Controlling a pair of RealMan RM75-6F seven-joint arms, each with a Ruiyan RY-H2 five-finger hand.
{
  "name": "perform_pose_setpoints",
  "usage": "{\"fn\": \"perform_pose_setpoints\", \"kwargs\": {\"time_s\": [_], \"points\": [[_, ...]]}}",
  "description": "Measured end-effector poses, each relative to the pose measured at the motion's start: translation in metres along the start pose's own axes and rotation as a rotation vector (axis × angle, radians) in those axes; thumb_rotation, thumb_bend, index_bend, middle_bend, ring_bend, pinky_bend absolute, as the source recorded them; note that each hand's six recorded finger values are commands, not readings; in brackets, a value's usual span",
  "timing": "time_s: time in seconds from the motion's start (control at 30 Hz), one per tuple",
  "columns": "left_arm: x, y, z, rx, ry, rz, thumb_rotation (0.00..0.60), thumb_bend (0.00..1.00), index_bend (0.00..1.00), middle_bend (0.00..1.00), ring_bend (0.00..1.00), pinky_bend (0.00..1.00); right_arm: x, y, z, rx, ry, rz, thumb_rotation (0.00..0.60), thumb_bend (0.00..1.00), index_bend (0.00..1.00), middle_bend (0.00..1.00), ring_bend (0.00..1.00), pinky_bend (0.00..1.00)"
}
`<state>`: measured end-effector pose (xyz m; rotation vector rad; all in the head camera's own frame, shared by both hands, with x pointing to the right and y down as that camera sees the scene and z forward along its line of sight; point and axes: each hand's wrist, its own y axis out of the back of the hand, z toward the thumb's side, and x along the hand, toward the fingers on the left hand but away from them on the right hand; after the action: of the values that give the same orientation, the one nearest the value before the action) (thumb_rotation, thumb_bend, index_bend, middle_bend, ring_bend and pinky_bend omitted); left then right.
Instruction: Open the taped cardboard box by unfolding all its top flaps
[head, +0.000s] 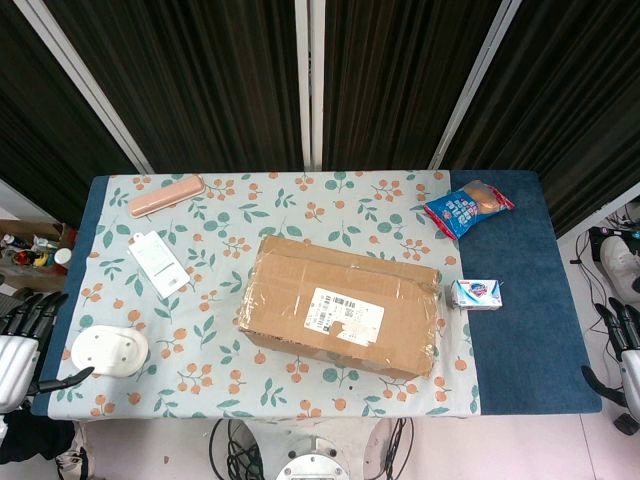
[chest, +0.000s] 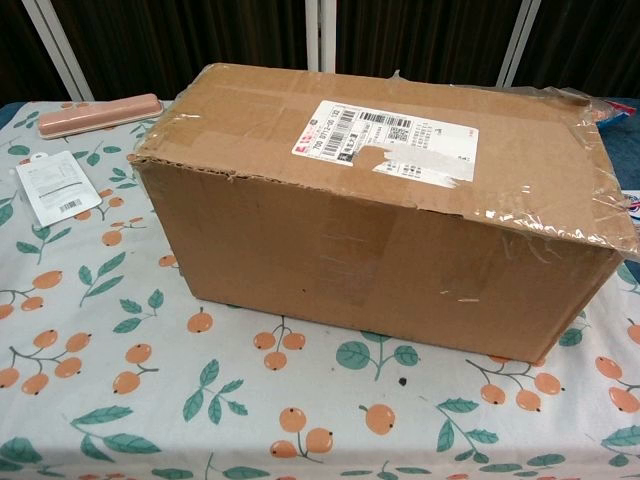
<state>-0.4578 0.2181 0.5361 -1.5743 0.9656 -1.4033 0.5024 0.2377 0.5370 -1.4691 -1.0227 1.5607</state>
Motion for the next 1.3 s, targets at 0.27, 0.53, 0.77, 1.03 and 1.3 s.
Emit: {"fn": "perform_pose_setpoints", "kwargs": {"time_s": [0.27, 0.53, 0.77, 1.03, 1.3], "points": [[-0.002, 0.001, -0.001, 0.006, -0.002, -0.002, 0.356, 0.00, 0.06, 0.08, 0.07, 0.18, 0.000, -0.005, 0.001, -0.003, 0.005, 0.012, 0.600, 0.18, 0.00, 0.00, 0.00, 0.00], [0.015, 0.017, 0.010, -0.003, -0.058, 0.024, 0.366, 0.00, 0.06, 0.08, 0.07, 0.18, 0.000, -0.001, 0.000, 0.005, -0.003, 0.000, 0.600, 0.18, 0.00, 0.00, 0.00, 0.00], [0.068, 0.053, 0.047, -0.025, -0.204, 0.038, 0.420, 0.00, 0.08, 0.11, 0.07, 0.18, -0.001, 0.001, -0.001, 0.018, -0.008, -0.009, 0.600, 0.18, 0.00, 0.00, 0.00, 0.00], [0.138, 0.077, 0.113, -0.168, -0.327, -0.037, 0.408, 0.00, 0.14, 0.17, 0.07, 0.18, 0.000, 0.000, -0.004, 0.022, -0.023, -0.014, 0.600, 0.18, 0.00, 0.00, 0.00, 0.00], [0.189, 0.058, 0.192, -0.299, -0.422, -0.232, 0.179, 0.00, 0.18, 0.22, 0.07, 0.17, 0.001, 0.004, -0.005, 0.026, -0.027, -0.027, 0.600, 0.18, 0.00, 0.00, 0.00, 0.00]]}}
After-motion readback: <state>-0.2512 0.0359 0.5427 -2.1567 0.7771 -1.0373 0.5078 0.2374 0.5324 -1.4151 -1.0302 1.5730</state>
